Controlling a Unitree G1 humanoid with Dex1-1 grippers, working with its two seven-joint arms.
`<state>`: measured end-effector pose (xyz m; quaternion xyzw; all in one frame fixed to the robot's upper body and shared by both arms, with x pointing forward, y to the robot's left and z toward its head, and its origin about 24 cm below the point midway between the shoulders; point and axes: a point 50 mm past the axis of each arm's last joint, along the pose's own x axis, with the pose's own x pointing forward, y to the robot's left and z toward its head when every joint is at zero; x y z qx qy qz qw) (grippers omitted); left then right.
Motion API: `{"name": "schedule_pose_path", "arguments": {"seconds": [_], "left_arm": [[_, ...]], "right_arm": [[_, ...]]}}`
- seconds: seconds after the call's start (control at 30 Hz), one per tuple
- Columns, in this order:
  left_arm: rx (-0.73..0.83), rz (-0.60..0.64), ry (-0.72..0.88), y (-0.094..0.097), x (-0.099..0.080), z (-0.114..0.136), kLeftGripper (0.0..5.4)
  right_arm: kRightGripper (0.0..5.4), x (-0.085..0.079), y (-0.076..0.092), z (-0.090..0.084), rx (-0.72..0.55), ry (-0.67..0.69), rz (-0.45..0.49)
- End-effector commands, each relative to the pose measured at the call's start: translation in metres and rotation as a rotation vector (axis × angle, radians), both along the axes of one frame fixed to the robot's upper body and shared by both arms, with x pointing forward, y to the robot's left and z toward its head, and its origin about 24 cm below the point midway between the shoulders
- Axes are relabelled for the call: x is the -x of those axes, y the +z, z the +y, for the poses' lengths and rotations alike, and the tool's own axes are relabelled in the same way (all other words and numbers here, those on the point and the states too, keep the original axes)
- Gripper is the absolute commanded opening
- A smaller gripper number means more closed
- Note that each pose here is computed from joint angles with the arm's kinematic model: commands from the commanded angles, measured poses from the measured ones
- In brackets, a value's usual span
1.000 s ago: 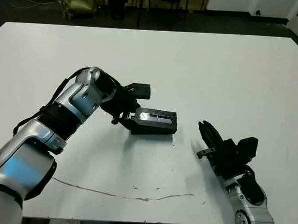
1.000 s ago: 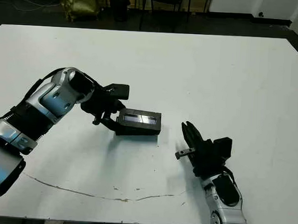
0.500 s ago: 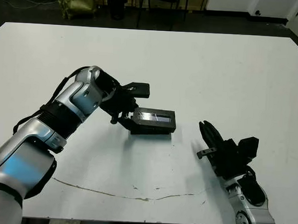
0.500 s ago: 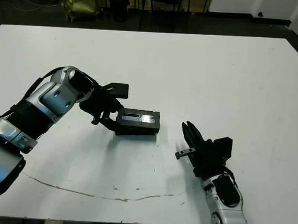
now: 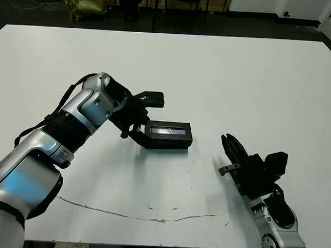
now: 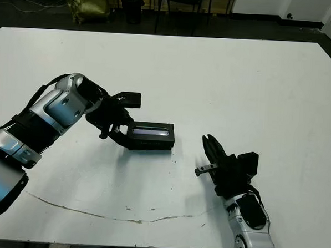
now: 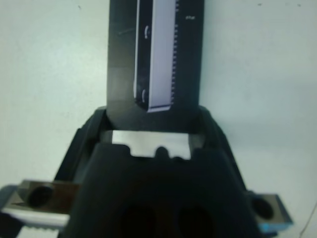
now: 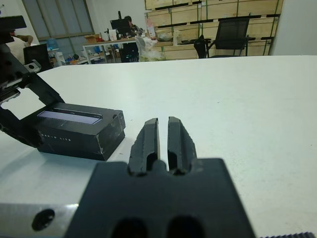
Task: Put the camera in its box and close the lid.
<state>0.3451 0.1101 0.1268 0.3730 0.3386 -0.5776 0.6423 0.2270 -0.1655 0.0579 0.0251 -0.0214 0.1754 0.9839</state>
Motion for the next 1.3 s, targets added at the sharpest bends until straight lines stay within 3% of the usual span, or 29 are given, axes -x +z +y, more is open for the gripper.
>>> {"name": "schedule_pose_path", "arguments": {"seconds": [0.03, 0.6, 1.3], "left_arm": [[-0.072, -0.016, 0.041, 0.000, -0.003, 0.012, 2.43], [-0.105, -0.009, 0.054, -0.006, 0.000, 0.018, 2.42], [-0.118, 0.076, 0.043, -0.049, 0.017, 0.018, 2.40]], "right_arm": [[0.00, 0.002, -0.005, -0.002, 0.009, -0.005, 0.028], [0.00, 0.002, -0.007, -0.002, 0.013, -0.014, 0.034], [0.00, 0.004, -0.005, 0.000, 0.004, -0.036, 0.072]]}}
